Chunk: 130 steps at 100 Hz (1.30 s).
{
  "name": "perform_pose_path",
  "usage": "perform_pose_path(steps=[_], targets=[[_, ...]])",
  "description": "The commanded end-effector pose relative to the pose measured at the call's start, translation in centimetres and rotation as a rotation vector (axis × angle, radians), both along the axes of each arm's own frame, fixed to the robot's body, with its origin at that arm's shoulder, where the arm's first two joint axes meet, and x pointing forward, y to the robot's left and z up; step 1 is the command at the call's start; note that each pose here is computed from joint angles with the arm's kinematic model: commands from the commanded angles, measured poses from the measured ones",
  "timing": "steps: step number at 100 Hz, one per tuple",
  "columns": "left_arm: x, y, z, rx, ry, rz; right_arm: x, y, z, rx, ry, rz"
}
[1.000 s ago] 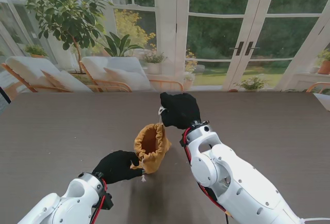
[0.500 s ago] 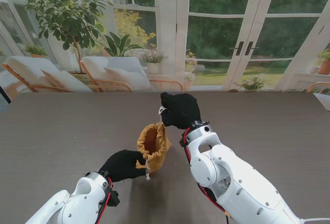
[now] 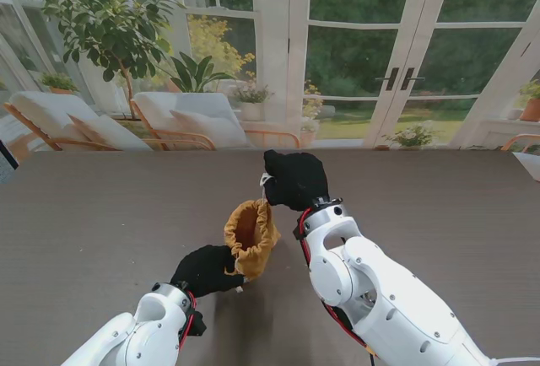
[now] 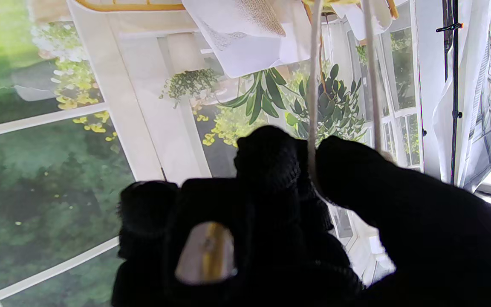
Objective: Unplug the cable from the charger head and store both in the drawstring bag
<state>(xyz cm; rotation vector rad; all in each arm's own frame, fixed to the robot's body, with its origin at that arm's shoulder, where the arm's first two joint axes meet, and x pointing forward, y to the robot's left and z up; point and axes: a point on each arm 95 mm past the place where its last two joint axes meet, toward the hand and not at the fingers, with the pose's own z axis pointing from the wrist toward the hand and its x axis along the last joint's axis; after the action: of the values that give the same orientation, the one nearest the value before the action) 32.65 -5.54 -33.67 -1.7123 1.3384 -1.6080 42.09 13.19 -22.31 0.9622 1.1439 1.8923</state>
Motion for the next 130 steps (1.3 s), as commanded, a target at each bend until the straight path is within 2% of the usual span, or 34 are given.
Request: perform_pose_path(steps=[1, 19, 69, 117, 130], targets=[[0.1, -0.5, -0.5, -0.024, 0.022, -0.011, -0.3, 0.5, 0.1, 0.006, 0.012, 0.011], [0.3, -0.7, -0.9, -0.068, 0.016, -0.009, -0.3, 0.5, 0.0, 0.012, 0.017, 0.007], [0.2, -0.6, -1.6, -0.237, 0.018, 0.075, -0.3, 0.3, -0.2, 0.023, 0.026, 0.0], [-1.7, 1.0, -0.3, -0.308, 0.003, 0.09, 0.0, -0.2, -0.4, 0.016, 0.035, -0.013], [-2.1, 1.4, 0.2, -0.36, -0.013, 0.093, 0.1, -0.3, -0.4, 0.014, 0.039, -0.014]])
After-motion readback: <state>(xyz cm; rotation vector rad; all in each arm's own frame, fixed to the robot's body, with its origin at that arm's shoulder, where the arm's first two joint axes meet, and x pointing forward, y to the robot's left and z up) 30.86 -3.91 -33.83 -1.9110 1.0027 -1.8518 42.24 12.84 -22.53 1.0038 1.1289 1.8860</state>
